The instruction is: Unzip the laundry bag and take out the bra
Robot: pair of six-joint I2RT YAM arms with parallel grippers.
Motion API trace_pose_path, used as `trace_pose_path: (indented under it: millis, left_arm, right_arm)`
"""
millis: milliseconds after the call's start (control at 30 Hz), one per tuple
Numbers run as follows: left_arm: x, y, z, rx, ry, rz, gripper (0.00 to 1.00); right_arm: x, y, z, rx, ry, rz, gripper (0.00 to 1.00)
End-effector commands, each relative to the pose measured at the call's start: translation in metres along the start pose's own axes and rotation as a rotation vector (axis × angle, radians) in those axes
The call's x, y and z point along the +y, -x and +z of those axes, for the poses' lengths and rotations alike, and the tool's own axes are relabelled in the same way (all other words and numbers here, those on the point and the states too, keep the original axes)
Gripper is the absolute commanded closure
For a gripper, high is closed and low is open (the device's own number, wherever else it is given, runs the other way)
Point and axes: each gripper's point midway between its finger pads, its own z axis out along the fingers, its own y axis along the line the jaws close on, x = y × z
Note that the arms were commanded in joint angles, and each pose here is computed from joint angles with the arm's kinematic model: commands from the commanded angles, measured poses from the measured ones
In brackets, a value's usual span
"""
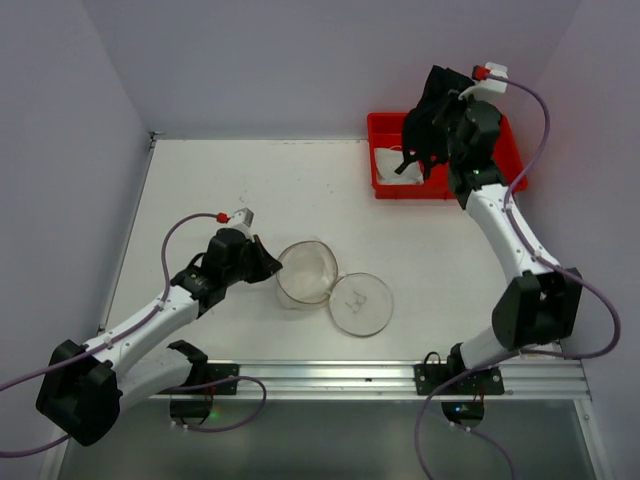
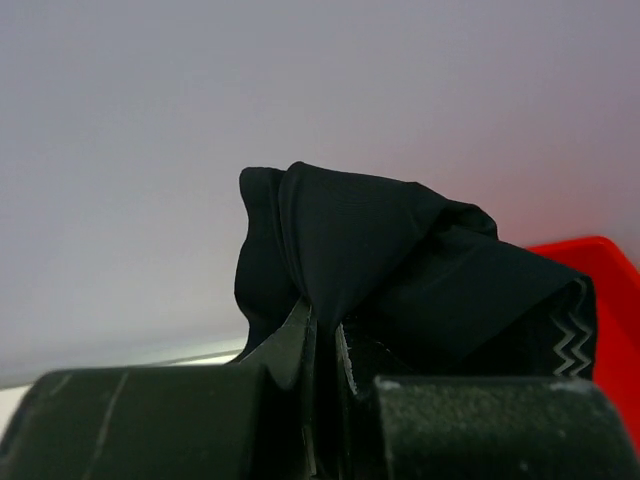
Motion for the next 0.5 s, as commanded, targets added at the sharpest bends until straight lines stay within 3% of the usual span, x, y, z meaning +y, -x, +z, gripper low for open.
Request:
trace_pose_path:
  millis: [0, 33, 100, 167, 300, 467]
  left_arm:
    - [-0.006, 0.018, -0.004, -0.048, 0.004, 0.021, 1.00]
    - [-0.006, 0.018, -0.004, -0.049, 0.001, 0.022, 1.00]
    - [-0.009, 0.019, -0.006, -0.054, -0.009, 0.022, 1.00]
    - [-0.010, 0.021, -0.008, -0.063, -0.013, 0.026, 1.00]
    - [-0.008, 0.021, -0.007, -0.070, -0.009, 0.031, 1.00]
    - [-0.007, 0.023, -0.004, -0.097, -0.025, 0.039, 1.00]
  right_arm:
    - [-0.051, -0.001, 0.045, 0.000, -0.135, -0.010, 1.00]
    - [-0.062, -0.032, 0.063, 0.052, -0.157, -0.014, 1.00]
    - [-0.082, -0.030, 0.087, 0.042, -0.193, -0.014, 1.00]
    - [-0.101, -0.077, 0.110, 0.126, -0.229, -0.030, 1.00]
    - [-0.121, -0.127, 0.142, 0.220, -0.248, -0.041, 1.00]
    - [-0.160, -0.189, 0.142, 0.349, -0.345, -0.047, 1.00]
